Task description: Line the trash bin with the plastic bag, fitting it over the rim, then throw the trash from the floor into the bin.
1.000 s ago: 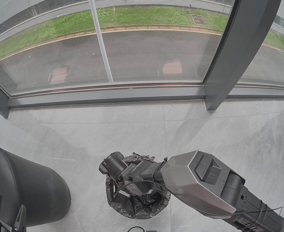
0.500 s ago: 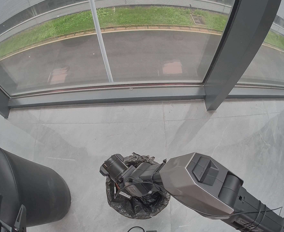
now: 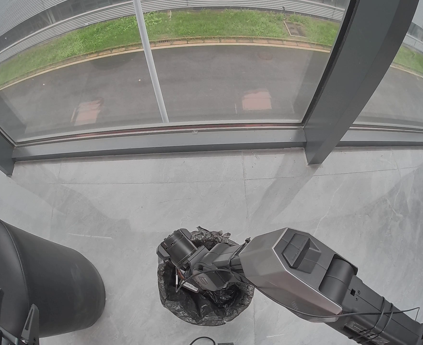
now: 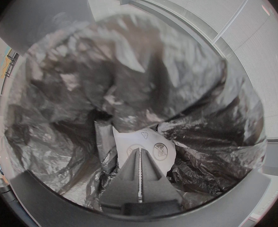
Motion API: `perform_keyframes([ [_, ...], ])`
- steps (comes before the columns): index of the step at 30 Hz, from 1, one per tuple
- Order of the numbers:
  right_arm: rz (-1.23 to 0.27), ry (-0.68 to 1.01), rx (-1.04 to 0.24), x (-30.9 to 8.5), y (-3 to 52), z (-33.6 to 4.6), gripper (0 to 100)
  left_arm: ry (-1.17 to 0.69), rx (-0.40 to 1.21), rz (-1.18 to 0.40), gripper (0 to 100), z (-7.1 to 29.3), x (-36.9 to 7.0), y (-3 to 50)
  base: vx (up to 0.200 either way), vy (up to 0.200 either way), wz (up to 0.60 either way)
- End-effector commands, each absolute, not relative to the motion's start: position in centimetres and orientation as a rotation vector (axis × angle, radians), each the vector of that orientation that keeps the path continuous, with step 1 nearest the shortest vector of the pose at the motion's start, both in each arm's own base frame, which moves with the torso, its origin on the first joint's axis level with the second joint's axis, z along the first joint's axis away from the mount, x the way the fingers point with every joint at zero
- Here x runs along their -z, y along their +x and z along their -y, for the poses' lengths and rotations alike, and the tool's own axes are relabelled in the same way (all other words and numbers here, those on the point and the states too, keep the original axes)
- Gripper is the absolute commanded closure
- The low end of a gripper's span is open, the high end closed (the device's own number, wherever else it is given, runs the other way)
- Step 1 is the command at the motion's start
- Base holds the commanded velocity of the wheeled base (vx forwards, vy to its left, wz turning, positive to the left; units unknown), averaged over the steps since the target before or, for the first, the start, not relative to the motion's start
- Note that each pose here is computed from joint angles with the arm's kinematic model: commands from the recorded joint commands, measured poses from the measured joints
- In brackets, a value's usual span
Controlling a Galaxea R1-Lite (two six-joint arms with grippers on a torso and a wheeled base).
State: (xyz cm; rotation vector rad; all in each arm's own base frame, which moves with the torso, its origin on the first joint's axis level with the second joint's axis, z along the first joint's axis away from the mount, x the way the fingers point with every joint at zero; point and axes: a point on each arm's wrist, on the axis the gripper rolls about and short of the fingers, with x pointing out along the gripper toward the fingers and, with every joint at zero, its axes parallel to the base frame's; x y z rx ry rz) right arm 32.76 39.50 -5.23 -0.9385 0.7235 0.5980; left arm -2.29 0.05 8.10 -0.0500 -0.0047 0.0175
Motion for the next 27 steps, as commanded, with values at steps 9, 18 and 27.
perform_keyframes([
  [9, -0.738, -0.929, -0.572, 9.7, 34.1, -38.4, 100, -0.051, -0.018, 0.002, 0, -0.1, -7.6, -2.3, 0.000, 0.000, 0.00],
  [18, -0.761, -0.933, -0.561, 11.0, 34.5, -37.8, 100, -0.051, -0.018, 0.002, 0, -0.1, -7.6, -2.3, 0.000, 0.000, 0.00],
  [27, -0.749, -0.926, -0.555, 10.3, 34.7, -37.8, 100, -0.051, -0.018, 0.004, 0, -0.1, -7.6, -2.3, 0.000, 0.000, 0.00],
])
